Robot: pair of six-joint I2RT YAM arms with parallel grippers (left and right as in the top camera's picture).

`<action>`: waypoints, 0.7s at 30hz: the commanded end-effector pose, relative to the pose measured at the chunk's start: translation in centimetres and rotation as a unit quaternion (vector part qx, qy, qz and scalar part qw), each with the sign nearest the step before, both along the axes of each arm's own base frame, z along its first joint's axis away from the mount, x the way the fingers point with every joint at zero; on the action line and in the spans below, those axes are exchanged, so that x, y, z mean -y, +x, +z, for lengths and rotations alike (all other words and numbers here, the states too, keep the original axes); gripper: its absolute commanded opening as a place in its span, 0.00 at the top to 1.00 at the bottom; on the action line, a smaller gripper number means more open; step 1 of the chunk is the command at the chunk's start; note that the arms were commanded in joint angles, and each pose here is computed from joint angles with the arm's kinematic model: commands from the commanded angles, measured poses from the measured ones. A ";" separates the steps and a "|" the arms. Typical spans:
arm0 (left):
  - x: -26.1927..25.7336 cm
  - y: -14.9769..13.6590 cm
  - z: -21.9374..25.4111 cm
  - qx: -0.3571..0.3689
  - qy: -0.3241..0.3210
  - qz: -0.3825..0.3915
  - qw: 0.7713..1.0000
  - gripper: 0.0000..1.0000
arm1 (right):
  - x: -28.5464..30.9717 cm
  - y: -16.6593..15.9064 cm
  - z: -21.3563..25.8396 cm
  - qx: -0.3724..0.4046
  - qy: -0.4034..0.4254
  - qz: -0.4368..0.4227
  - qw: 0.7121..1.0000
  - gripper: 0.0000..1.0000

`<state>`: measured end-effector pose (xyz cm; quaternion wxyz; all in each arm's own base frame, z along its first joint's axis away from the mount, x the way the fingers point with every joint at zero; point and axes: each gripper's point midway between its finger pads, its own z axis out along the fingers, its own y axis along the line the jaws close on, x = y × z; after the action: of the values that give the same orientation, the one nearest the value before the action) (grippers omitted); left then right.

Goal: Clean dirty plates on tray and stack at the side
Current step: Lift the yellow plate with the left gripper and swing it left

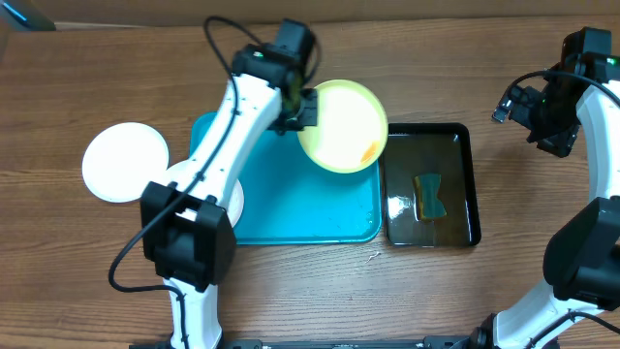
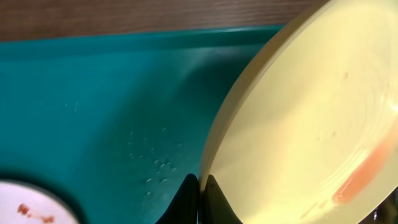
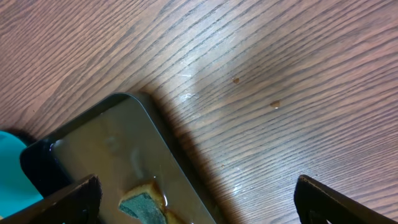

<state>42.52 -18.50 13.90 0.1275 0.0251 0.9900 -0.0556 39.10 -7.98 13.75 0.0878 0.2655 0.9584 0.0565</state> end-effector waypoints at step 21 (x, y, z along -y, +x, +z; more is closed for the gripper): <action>11.7 -4.9 12.9 0.395 0.318 -0.051 0.861 0.96 | 0.4 0.3 1.1 0.017 -0.009 -0.002 1.000 0.00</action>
<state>38.06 -30.64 20.79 0.3981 0.1700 0.8774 0.2068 39.18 -8.00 13.76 0.0895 0.2652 0.9584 0.0565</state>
